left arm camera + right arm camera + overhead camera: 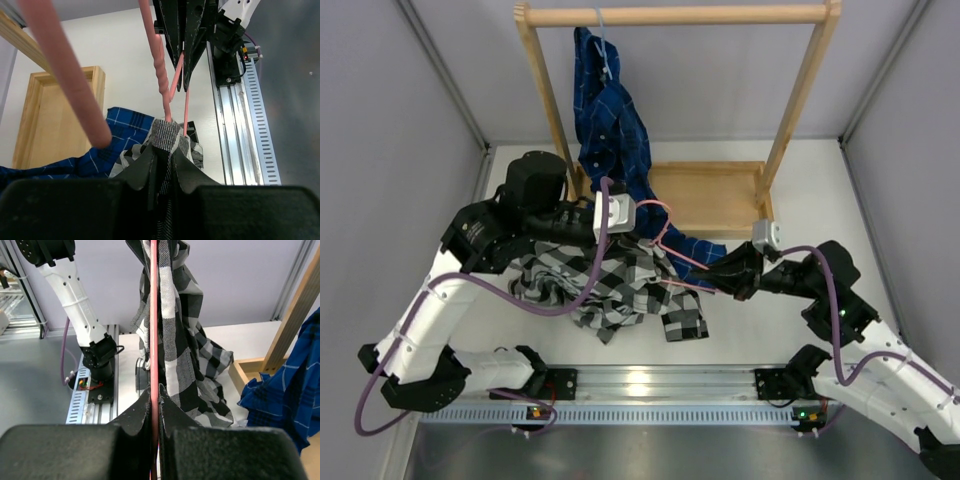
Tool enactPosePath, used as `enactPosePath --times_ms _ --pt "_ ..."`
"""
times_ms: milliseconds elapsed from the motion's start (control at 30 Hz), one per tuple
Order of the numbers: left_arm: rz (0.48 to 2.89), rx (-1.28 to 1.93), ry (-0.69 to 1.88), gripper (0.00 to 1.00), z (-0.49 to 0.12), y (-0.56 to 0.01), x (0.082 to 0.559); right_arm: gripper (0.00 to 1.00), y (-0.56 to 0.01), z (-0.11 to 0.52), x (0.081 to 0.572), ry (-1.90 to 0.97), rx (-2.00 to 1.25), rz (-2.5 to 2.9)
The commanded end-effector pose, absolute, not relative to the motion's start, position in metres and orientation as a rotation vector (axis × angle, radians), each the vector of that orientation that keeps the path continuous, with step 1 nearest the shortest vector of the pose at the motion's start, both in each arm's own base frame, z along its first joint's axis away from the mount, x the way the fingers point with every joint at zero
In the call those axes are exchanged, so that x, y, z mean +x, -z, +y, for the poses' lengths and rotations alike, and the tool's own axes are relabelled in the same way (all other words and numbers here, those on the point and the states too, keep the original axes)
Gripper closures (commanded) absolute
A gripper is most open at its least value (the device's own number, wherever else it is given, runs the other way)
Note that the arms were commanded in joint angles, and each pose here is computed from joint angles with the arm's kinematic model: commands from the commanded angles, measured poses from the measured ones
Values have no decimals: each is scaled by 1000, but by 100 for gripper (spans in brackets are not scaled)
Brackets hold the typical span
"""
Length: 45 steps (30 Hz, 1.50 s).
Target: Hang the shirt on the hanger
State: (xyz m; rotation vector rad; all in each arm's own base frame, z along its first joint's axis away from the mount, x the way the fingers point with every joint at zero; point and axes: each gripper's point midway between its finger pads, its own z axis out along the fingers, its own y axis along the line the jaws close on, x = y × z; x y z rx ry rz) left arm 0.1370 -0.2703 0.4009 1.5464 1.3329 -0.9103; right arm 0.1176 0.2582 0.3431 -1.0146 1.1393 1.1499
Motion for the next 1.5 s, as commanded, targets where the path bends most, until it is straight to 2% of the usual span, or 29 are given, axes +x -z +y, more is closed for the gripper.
enactPosePath --times_ms 0,67,100,133,167,200,233,333,433,567,633,667,733,933,1067,1167,1467 --pt "1288 1542 883 100 -272 -405 141 100 -407 248 111 -1060 -1016 914" --pt "1308 1460 831 100 -275 -412 157 100 -413 246 117 -1041 -987 921" --pt "1315 1436 818 100 -275 -413 162 97 -415 246 117 -1040 -981 922" --pt "1314 1420 809 100 -276 -414 164 85 -415 246 122 -1031 -961 937" --pt "1324 1394 797 100 -276 -416 169 60 -415 245 125 -1030 -938 959" --pt "1353 1323 752 100 -276 -421 182 50 -414 244 129 -1023 -916 978" --pt "1354 1282 725 100 -273 -426 187 32 -412 237 141 -981 -842 1035" --pt "1362 1097 611 100 -260 -447 211 2 -409 204 168 -867 -580 1167" --pt "1311 896 557 100 -239 -481 219 1 -405 179 173 -877 -365 1219" --pt "1236 777 633 100 -229 -508 205 2 -389 199 163 -1115 -295 1302" --pt "1254 714 674 100 -230 -503 207 6 -373 221 163 -1242 -304 1365" --pt "1252 700 690 100 -228 -502 204 12 -371 228 162 -1320 -273 1385" --pt "1274 664 733 100 -230 -495 204 16 -372 243 165 -1385 -296 1372" --pt "1288 524 848 100 -229 -469 202 22 -334 276 189 -1403 -293 1462" --pt "1288 485 864 100 -229 -457 204 34 -319 301 183 -1493 -333 1486" --pt "1297 484 867 100 -230 -454 205 40 -309 306 187 -1479 -318 1513" --pt "1296 464 862 100 -223 -449 202 40 -262 294 222 -1245 -157 1658"
